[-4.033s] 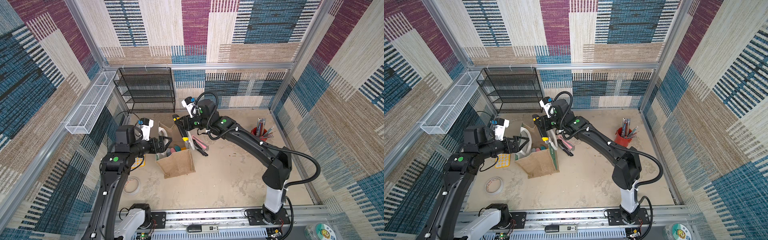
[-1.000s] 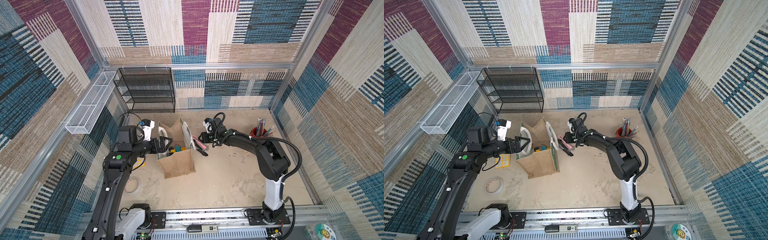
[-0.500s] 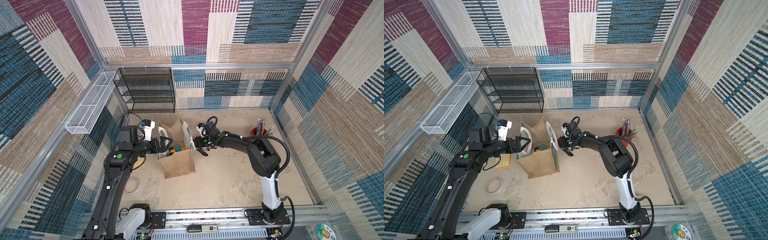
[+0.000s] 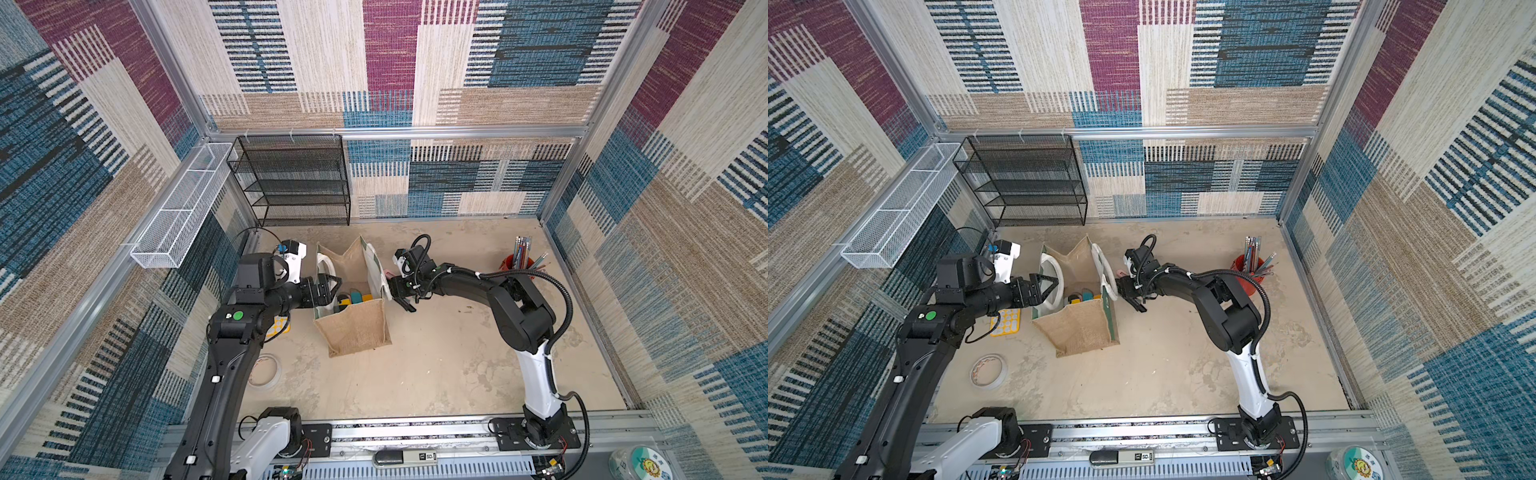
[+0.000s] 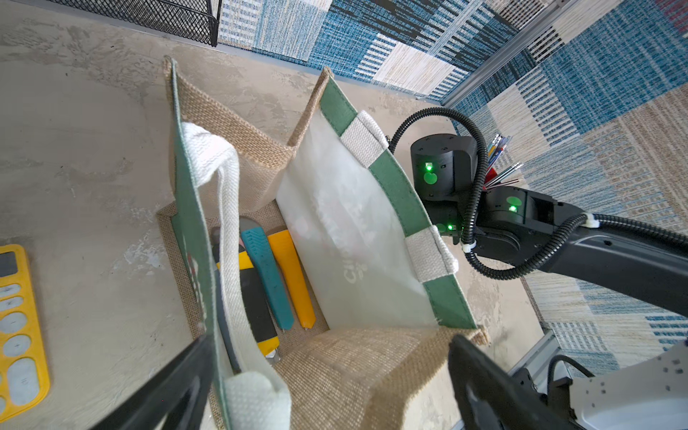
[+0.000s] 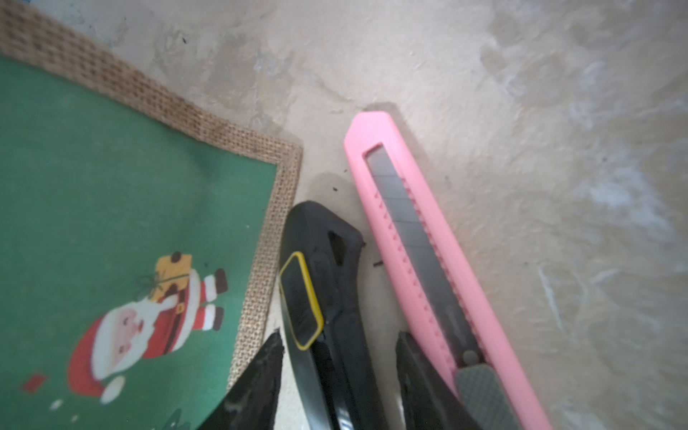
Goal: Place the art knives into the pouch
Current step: Pick up the utility knife at the center of the board.
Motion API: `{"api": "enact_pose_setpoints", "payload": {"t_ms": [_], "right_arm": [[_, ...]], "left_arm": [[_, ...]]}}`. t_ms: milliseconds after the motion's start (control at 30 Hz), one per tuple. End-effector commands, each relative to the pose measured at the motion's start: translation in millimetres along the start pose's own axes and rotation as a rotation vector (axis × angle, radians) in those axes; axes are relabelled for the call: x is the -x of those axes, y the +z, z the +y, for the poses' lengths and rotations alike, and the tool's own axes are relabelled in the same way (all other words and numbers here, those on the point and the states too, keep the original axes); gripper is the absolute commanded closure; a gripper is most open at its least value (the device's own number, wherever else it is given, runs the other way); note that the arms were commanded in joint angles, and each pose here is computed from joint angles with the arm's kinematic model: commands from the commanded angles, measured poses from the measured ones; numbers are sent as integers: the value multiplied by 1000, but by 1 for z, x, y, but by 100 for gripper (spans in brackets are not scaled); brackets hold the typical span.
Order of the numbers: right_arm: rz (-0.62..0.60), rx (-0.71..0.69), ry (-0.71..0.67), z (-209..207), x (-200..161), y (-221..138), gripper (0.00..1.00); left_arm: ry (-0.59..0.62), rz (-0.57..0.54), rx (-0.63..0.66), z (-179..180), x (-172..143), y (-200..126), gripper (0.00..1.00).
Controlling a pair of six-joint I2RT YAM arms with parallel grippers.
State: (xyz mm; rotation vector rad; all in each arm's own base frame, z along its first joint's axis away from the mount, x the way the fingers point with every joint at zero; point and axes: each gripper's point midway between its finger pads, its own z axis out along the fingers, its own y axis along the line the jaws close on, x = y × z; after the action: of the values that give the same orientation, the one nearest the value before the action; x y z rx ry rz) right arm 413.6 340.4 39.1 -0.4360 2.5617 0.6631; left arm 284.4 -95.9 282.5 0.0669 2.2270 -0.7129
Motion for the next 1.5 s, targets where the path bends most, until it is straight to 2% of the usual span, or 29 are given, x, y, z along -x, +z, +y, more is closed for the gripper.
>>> {"api": "enact_pose_setpoints", "payload": {"t_ms": [0,133,267,433,567,667,767,1000,1300,1467], "right_arm": [[-6,-23,-24,1,-1,3,48],[13,-161,-67,-12,-6,11,48],[20,-218,-86,-18,-11,16,49],[33,-334,-118,-32,-16,21,54],[41,-352,-143,-32,-20,25,66],[25,-337,-135,-29,-19,21,68],[-8,-315,-119,-23,-13,10,73],[-79,-268,-92,-5,4,-21,74],[-236,-220,-59,23,41,-95,75],[-338,-148,-66,50,71,-141,77]], "left_arm": [[7,-5,4,1,0,0,1],[5,-2,2,1,-1,0,1],[7,-2,7,2,-3,0,1],[4,5,12,3,-5,0,1],[10,5,18,5,-4,1,1],[6,14,20,6,-4,3,0],[3,17,16,5,-3,4,1],[7,17,17,5,-2,4,1],[18,14,23,6,-2,4,1],[20,15,31,10,-3,7,1]]}}
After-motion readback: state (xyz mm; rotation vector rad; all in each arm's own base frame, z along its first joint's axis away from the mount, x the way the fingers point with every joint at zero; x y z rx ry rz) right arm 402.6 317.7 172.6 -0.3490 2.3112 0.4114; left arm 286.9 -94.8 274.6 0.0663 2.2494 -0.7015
